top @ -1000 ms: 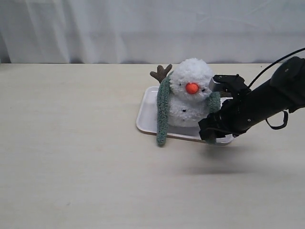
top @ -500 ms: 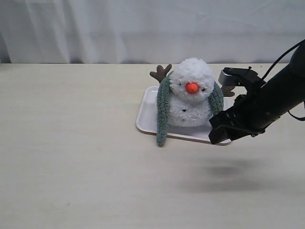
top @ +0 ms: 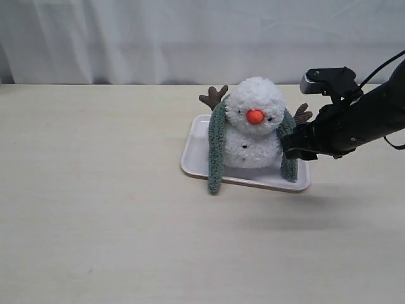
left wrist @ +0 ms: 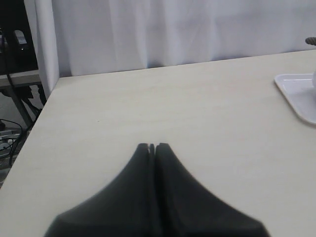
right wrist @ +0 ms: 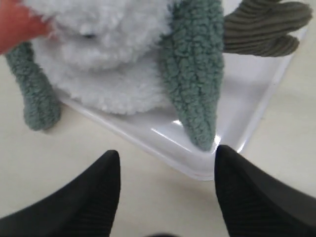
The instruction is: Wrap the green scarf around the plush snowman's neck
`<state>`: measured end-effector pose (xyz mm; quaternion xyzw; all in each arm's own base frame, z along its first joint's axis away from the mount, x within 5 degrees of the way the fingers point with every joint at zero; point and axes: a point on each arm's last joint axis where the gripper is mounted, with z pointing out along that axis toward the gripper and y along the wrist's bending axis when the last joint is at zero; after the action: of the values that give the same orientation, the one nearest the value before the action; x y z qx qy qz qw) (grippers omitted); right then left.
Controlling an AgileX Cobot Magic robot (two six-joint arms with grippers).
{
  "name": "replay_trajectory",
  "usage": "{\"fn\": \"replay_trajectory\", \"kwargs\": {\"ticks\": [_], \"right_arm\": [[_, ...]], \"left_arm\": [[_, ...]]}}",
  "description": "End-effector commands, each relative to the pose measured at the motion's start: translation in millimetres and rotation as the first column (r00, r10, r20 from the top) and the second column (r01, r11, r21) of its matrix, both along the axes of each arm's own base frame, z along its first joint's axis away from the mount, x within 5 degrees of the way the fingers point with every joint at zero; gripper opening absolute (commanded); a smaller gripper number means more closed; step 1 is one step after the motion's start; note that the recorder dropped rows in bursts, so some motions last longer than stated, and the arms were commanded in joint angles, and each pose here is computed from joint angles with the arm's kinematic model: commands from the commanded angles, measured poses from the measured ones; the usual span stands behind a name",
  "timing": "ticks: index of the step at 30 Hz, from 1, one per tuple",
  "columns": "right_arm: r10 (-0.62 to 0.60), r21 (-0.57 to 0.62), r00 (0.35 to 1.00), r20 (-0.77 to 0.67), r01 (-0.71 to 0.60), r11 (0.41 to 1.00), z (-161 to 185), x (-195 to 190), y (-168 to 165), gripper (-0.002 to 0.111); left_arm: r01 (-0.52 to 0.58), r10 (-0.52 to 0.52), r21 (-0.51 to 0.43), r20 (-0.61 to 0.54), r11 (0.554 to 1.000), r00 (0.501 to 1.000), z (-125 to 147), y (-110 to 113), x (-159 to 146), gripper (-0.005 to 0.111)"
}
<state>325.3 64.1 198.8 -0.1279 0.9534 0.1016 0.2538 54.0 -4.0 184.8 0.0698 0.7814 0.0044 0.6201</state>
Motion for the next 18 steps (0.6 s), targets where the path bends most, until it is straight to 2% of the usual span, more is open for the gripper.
{"fn": "replay_trajectory", "kwargs": {"ticks": [1,8,13,18], "right_arm": [[-0.015,-0.04,0.999,0.044,0.017,0.999,-17.1,2.5,-3.7,0.054],[0.023,-0.057,0.999,0.033,-0.021,0.998,-30.3,4.8,-2.7,0.054],[0.101,-0.066,0.993,0.059,-0.098,0.993,-43.5,9.7,7.5,0.054],[0.11,-0.096,0.989,0.095,-0.101,0.99,-52.1,14.0,16.8,0.052]], "left_arm": [[-0.001,0.001,-0.005,0.012,1.0,1.0,0.5,0.0,0.2,0.0],[-0.001,0.001,-0.005,0.012,1.0,1.0,0.5,0.0,0.2,0.0],[-0.001,0.001,-0.005,0.012,1.0,1.0,0.5,0.0,0.2,0.0],[-0.001,0.001,-0.005,0.012,1.0,1.0,0.5,0.0,0.2,0.0]]}}
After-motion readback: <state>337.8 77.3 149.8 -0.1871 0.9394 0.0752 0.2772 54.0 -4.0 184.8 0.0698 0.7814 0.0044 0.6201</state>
